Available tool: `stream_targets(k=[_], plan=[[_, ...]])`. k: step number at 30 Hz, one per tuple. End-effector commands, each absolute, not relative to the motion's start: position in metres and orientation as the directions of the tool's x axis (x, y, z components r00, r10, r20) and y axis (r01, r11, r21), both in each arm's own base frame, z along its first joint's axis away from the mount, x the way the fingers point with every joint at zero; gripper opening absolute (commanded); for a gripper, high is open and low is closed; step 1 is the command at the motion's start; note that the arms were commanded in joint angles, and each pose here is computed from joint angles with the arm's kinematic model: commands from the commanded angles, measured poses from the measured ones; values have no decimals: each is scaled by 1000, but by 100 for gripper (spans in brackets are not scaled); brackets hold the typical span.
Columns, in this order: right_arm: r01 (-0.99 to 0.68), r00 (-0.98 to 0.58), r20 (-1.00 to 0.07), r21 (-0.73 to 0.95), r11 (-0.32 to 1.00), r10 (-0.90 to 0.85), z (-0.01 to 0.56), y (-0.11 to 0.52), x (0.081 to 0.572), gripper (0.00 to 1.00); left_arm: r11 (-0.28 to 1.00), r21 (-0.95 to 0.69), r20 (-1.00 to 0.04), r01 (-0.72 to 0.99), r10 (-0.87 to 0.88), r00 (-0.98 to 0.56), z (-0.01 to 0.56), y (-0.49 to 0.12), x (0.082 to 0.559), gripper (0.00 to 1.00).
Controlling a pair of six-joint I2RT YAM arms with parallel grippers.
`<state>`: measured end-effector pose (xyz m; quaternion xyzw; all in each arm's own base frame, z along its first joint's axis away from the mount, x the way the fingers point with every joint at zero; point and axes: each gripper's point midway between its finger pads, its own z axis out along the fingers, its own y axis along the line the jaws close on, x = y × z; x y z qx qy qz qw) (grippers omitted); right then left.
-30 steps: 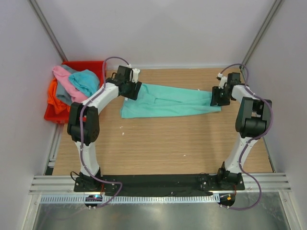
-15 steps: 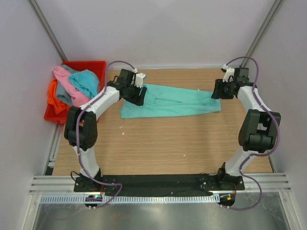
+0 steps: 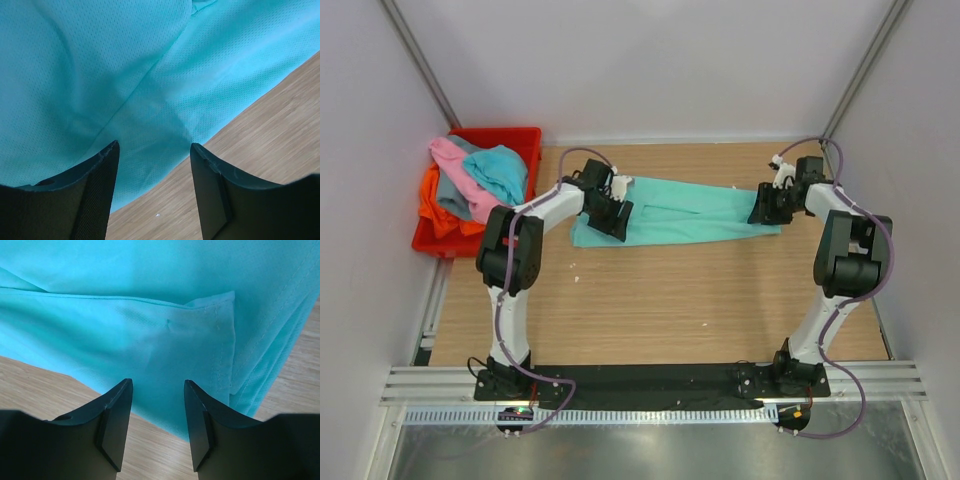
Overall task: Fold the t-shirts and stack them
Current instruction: Fold the tshirt
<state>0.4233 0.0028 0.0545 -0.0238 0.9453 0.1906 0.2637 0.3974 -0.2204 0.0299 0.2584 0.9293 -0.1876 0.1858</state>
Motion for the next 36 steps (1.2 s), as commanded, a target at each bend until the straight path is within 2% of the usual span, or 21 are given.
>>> stream_targets(k=[1,6,10,14,18,22,27,36], plan=[[-121,-871,-489,323,938,56,47,-2,414,51,767,-289,-463,572,411,-785,44,-232,401,59],[-76,-905,-421,298,951,60,28,-11,395,51,748,-277,-467,604,445,-765,46,-235,396,58],[-61,-904,-424,253,966,54,29,-22,394,50,711,-252,-471,656,502,-725,54,-237,387,57],[-53,-873,-484,223,973,63,51,-33,402,50,646,-230,-498,728,565,-659,71,-242,373,57],[-107,-799,-600,200,974,35,95,-31,411,50,637,-191,-545,747,564,-620,90,-238,369,57],[-142,-756,-654,188,972,16,116,-28,414,50,630,-171,-577,757,559,-595,97,-244,369,57],[-149,-760,-650,174,973,0,108,-31,420,51,566,-159,-596,809,598,-536,101,-294,370,56],[-154,-769,-639,149,977,-24,92,-38,432,50,471,-23,-610,882,692,-385,105,-376,371,58]])
